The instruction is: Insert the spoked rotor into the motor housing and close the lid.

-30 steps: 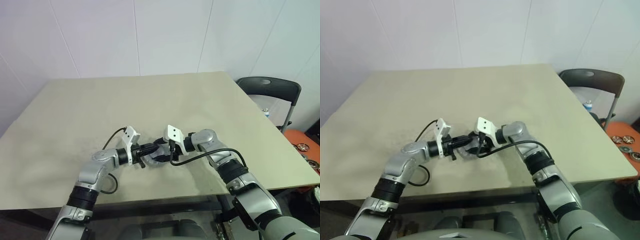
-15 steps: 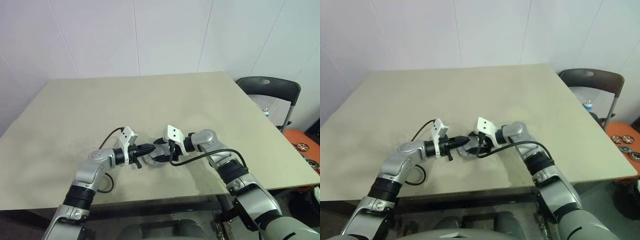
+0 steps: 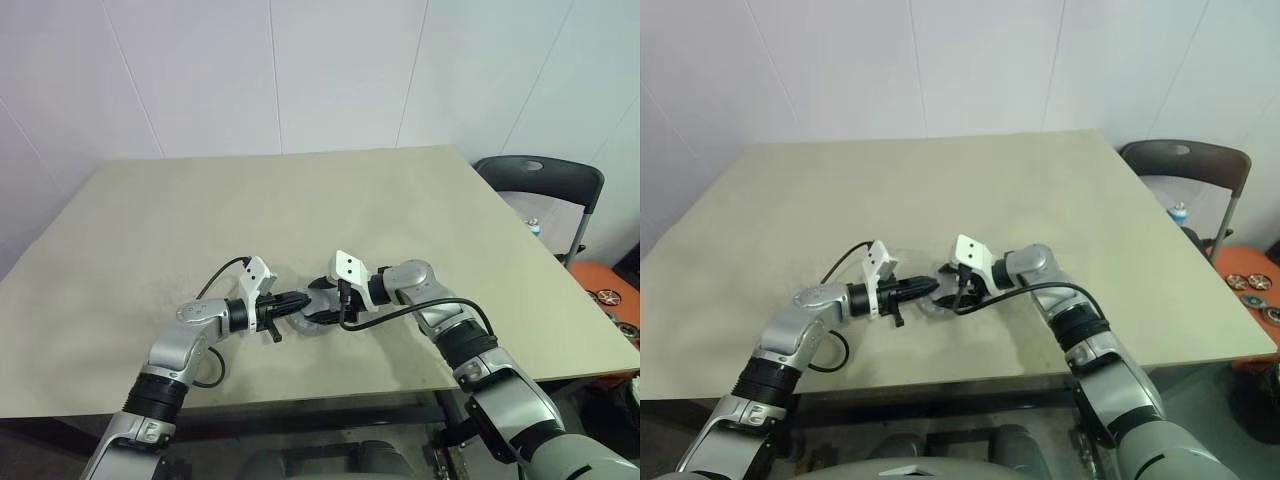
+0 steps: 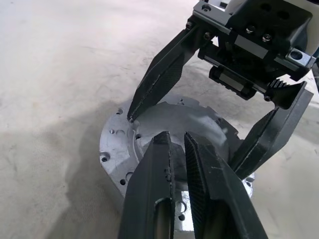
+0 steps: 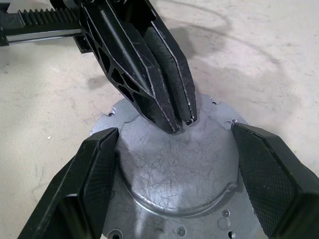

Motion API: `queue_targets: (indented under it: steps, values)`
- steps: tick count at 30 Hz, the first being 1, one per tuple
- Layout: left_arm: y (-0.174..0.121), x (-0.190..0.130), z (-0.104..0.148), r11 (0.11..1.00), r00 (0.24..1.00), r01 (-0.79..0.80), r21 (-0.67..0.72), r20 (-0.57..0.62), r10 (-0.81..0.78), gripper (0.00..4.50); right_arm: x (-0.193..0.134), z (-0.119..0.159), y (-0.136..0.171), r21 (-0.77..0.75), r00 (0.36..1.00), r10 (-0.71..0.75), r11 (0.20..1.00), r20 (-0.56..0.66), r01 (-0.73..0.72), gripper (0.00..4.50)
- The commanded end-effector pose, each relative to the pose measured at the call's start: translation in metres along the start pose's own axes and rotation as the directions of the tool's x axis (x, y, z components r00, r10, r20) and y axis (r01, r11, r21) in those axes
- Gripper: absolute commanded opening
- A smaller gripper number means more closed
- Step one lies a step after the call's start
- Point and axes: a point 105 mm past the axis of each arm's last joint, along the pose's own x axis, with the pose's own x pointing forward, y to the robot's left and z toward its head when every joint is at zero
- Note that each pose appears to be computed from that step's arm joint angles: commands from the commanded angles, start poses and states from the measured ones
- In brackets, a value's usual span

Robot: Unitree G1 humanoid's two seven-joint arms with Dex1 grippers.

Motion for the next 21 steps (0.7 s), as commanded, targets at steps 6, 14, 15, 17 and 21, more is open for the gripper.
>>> queue_targets:
  steps: [6,14,15,17,21]
  values:
    - [0.002,0.002,-0.016,0.999,0.998,-0.031,-0.023,-0.051,0.030,0.49,0.001,-0.023,0.011,0.140,0.996,0.045,0.990,-0.075,-0.034,4.49]
    - [0.008,-0.001,-0.015,0.998,0.998,-0.054,-0.017,-0.044,0.054,0.49,-0.019,0.012,-0.002,0.225,0.998,0.041,0.973,0.038,-0.049,4.49]
    - [0.009,-0.001,-0.015,0.998,0.998,-0.055,-0.016,-0.043,0.054,0.49,-0.029,0.032,-0.005,0.256,0.993,0.050,0.964,0.111,-0.077,4.49]
    - [0.009,-0.002,-0.014,0.998,0.998,-0.056,-0.016,-0.040,0.055,0.49,-0.051,0.067,-0.009,0.266,0.972,0.070,0.955,0.223,-0.130,4.49]
    - [0.011,-0.002,-0.013,0.998,0.998,-0.059,-0.011,-0.036,0.058,0.49,-0.078,0.092,-0.010,0.264,0.956,0.078,0.952,0.282,-0.155,4.49]
